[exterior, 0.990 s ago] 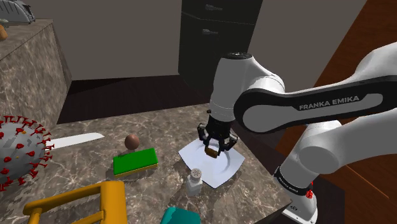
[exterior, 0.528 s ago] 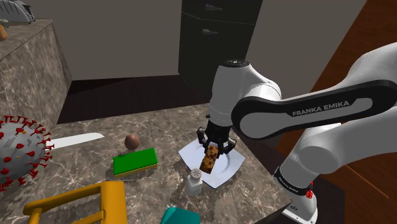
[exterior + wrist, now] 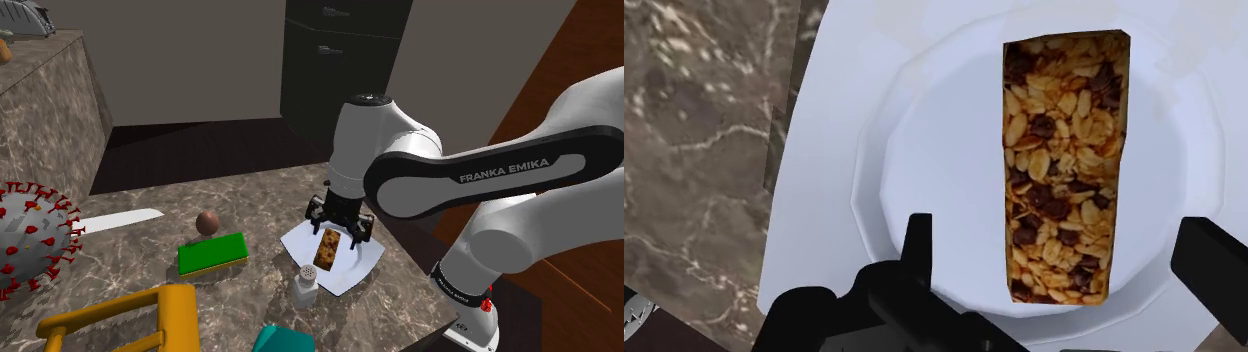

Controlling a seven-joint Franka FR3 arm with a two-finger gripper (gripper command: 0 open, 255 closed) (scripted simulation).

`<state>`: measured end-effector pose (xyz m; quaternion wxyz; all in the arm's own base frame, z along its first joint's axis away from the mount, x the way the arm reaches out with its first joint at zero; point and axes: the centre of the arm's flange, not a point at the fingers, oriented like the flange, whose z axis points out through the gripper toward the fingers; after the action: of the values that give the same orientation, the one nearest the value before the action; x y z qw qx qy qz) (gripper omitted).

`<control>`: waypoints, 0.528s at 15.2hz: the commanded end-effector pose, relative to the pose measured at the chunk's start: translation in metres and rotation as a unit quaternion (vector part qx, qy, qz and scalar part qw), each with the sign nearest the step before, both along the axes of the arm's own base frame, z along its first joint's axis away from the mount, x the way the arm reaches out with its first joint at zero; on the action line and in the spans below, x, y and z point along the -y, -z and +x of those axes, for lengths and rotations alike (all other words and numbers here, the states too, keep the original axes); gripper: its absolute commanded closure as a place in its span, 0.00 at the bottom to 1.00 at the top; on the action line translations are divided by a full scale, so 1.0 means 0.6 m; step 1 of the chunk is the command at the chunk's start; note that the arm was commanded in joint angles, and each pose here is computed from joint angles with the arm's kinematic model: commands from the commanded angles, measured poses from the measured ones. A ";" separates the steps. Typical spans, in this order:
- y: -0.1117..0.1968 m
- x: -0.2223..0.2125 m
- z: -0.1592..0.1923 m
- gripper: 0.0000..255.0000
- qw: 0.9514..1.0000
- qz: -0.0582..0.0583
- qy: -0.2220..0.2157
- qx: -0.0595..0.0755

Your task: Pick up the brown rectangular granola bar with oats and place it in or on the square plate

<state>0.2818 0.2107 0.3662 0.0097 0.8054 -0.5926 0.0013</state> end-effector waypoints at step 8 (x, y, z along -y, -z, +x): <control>-0.083 -0.001 0.001 0.00 1.000 0.000 0.000 0.000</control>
<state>0.2825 0.2115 0.4154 0.0095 0.8054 -0.5926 0.0013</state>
